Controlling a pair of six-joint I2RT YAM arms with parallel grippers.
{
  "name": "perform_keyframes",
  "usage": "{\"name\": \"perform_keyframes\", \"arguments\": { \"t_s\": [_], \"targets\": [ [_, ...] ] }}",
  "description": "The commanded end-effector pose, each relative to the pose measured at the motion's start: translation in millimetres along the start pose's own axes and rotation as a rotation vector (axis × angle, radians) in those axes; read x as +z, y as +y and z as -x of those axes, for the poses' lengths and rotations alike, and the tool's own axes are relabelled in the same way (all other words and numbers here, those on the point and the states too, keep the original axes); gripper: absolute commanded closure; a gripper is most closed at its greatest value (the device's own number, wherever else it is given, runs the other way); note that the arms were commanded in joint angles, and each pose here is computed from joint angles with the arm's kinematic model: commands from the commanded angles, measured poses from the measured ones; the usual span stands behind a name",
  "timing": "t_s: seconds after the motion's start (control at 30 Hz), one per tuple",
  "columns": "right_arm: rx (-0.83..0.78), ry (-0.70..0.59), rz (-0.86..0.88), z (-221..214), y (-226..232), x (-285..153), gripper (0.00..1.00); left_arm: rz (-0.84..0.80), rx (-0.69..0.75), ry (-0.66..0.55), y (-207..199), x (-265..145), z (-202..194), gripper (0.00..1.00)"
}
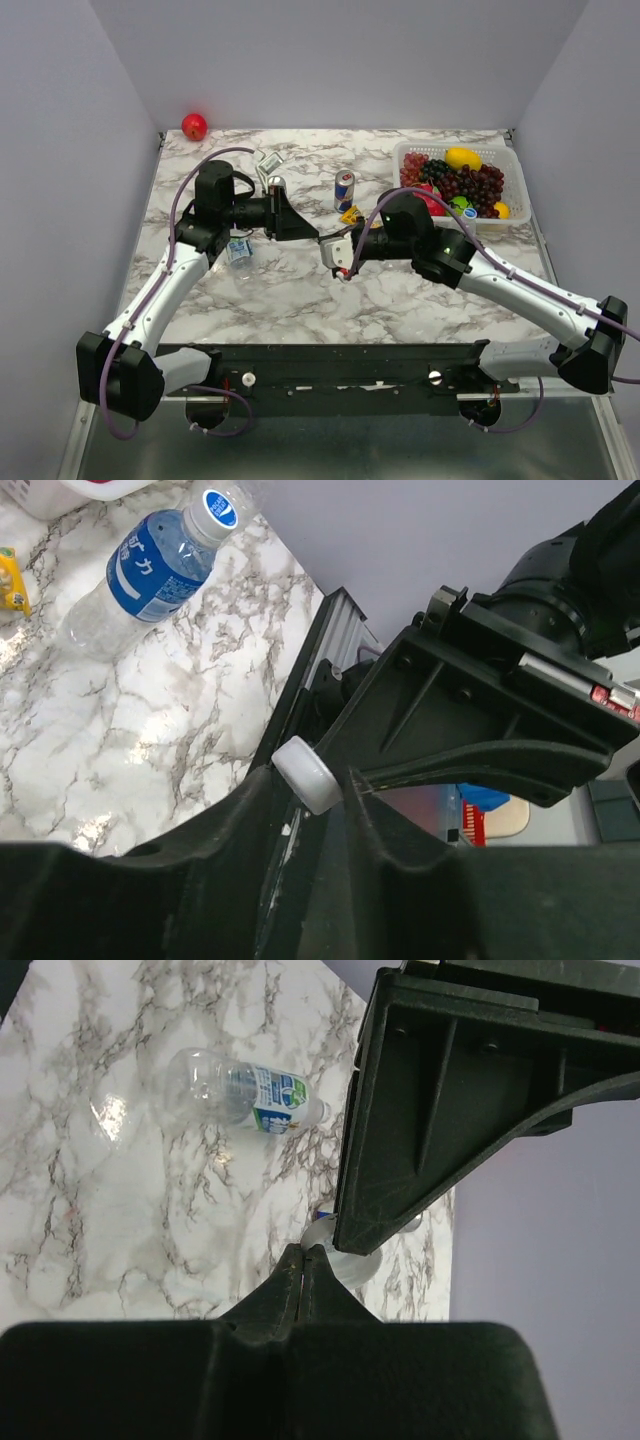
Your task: Screw on the bottle caps
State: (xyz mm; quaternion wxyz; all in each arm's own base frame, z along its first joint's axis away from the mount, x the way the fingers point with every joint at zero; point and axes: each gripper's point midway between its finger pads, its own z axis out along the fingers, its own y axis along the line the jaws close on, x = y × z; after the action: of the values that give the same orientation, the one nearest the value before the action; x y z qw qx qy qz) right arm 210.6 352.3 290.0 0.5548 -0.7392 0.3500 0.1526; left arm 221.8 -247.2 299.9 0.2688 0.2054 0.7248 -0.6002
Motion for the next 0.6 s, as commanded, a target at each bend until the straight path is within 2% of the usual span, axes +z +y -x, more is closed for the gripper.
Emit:
{"name": "perform_keyframes", "arguments": {
  "t_s": [0.0,0.17,0.2,0.33,0.37,0.4,0.43,0.47,0.57],
  "targets": [
    [-0.066,0.006,0.018,1.1,4.5,3.9,1.0,-0.015,0.019,0.019,-6.0,0.2,1.9,0.64],
    [-0.119,0.01,0.036,1.8,10.5,7.6,0.99,-0.017,0.01,0.028,-3.0,2.8,1.2,0.71],
    [-0.125,0.012,0.037,1.5,10.5,8.2,0.99,-0.014,0.006,0.029,-1.7,3.8,1.6,0.78],
    [-0.154,0.011,0.048,2.3,15.0,10.1,0.98,0.009,0.005,0.028,4.2,5.2,0.4,0.87],
    [-0.158,0.014,0.047,2.1,15.2,10.4,0.96,0.013,0.005,0.026,4.9,5.3,0.8,0.9],
    [-0.158,0.019,0.049,0.6,16.3,10.5,0.93,0.028,0.013,0.018,7.5,5.4,2.1,1.0],
    [-0.158,0.018,0.048,1.0,16.6,10.4,0.9,0.04,0.013,0.017,9.1,4.9,1.7,1.0],
    [-0.156,0.022,0.048,0.1,17.5,9.9,0.82,0.047,0.021,0.016,10.1,4.6,1.7,1.0],
    [-0.145,0.031,0.034,0.5,15.5,6.6,0.72,0.067,0.029,0.027,14.5,4.1,-0.2,1.0]
  ]
}}
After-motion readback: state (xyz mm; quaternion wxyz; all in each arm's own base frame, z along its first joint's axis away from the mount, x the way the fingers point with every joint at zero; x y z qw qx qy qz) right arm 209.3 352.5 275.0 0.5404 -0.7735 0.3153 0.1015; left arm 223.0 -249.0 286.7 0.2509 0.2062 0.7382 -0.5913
